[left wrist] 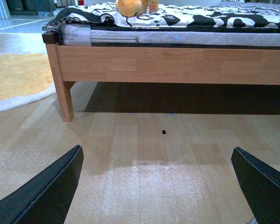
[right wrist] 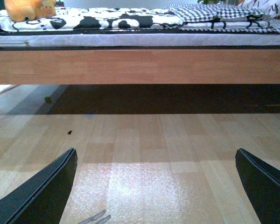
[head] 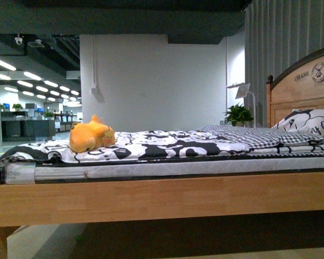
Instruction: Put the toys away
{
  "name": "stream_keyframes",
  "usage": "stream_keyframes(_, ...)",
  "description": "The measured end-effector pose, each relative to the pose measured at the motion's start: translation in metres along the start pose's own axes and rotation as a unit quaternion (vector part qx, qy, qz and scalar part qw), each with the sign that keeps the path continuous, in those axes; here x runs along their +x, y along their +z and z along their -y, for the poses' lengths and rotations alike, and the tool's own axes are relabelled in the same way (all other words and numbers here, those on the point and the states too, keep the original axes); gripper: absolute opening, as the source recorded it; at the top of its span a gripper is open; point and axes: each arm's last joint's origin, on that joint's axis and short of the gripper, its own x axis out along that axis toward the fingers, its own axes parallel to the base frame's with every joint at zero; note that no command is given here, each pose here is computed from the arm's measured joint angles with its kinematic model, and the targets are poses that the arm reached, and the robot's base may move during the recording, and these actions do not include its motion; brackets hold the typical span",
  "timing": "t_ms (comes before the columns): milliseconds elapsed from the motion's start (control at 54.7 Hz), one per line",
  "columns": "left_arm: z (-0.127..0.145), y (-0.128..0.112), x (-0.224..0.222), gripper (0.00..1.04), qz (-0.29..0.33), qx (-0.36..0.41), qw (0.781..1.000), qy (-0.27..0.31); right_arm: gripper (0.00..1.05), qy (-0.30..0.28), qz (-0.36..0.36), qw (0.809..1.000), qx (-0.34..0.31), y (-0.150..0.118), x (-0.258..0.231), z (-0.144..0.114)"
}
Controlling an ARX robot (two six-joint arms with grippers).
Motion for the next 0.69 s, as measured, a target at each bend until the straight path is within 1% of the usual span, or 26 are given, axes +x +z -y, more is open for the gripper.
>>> stream_keyframes(695,0.0,0.0,0.0,0.99,0.0,0.0,1.0,0.0,1.03,0.0,0.0,1.0,0.0,0.0,0.0,0.0)
